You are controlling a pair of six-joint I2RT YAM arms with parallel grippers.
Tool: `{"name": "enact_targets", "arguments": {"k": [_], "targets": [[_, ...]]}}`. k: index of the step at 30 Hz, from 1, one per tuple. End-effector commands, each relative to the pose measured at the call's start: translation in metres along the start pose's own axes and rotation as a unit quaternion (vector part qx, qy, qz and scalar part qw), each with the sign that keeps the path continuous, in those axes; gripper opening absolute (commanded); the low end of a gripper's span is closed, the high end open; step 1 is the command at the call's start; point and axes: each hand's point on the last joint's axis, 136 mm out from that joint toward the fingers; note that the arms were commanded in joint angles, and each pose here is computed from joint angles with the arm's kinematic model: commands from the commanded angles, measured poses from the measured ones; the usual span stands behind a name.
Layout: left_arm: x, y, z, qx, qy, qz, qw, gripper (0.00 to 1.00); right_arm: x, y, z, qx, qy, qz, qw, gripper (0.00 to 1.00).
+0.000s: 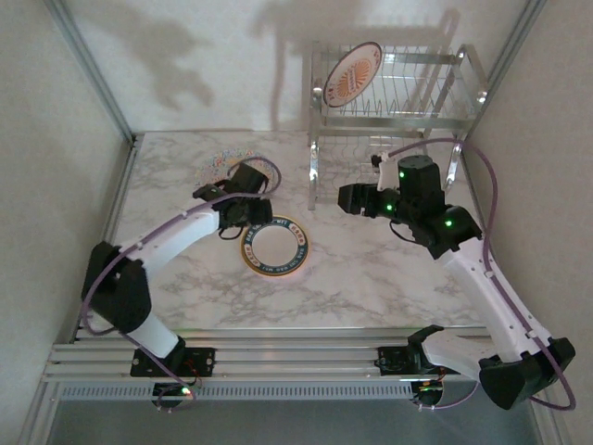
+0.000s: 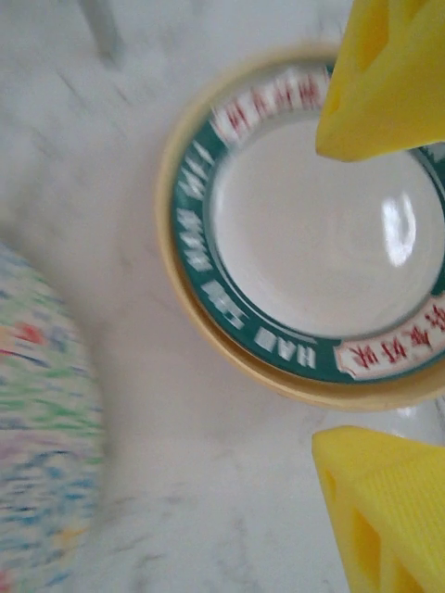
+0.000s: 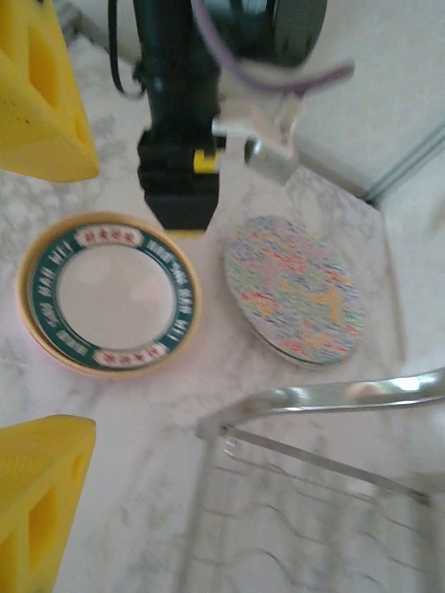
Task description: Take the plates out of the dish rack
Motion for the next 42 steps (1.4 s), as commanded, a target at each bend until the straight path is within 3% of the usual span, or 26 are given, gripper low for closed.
{"name": "enact_targets", "arguments": {"k": [1, 4, 8, 9, 12, 20, 30, 33, 38, 42], "targets": [[-0.083, 0.085, -0.033, 0.099, 0.052, -0.169, 0.979, 0.81, -0.063, 0.019, -0.006, 0.09, 0.062, -0.106, 0.988, 0.66], [-0.119, 0.135, -0.055, 0.187, 0.074, -0.249, 0.947, 0.88, -0.112, 0.024, -0.012, 0.149, 0.063, -0.168, 0.972, 0.65], [-0.144, 0.179, -0.072, 0.256, 0.093, -0.3, 0.914, 0.94, -0.165, 0.016, -0.019, 0.206, 0.029, -0.215, 0.954, 0.65], [-0.149, 0.189, -0.076, 0.273, 0.092, -0.309, 0.906, 0.98, -0.178, 0.012, -0.019, 0.205, 0.015, -0.225, 0.952, 0.66], [-0.157, 0.212, -0.084, 0.308, 0.091, -0.33, 0.888, 1.0, -0.21, -0.001, -0.017, 0.188, -0.016, -0.252, 0.949, 0.65], [-0.16, 0.259, -0.088, 0.37, 0.083, -0.376, 0.845, 1.0, -0.249, -0.034, -0.048, 0.213, -0.069, -0.254, 0.941, 0.64], [-0.153, 0.27, -0.076, 0.355, 0.08, -0.383, 0.849, 1.0, -0.26, -0.058, -0.066, 0.212, -0.082, -0.261, 0.938, 0.55], [-0.154, 0.272, -0.075, 0.357, 0.079, -0.384, 0.848, 0.99, -0.261, -0.065, -0.069, 0.214, -0.082, -0.259, 0.938, 0.45], [-0.154, 0.273, -0.074, 0.356, 0.079, -0.382, 0.849, 1.0, -0.263, -0.071, -0.074, 0.218, -0.087, -0.259, 0.937, 0.39], [-0.153, 0.272, -0.073, 0.356, 0.081, -0.38, 0.85, 0.99, -0.265, -0.074, -0.071, 0.21, -0.084, -0.264, 0.938, 0.25]]}}
Point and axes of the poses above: each hand's point on the last joint's axis, 136 mm out from that joint toward the fingers, its own y axis back along the fingers, its own z axis along the line the jaws close on, x = y × z, and after that the axes turned 6 degrees about -y, right-handed
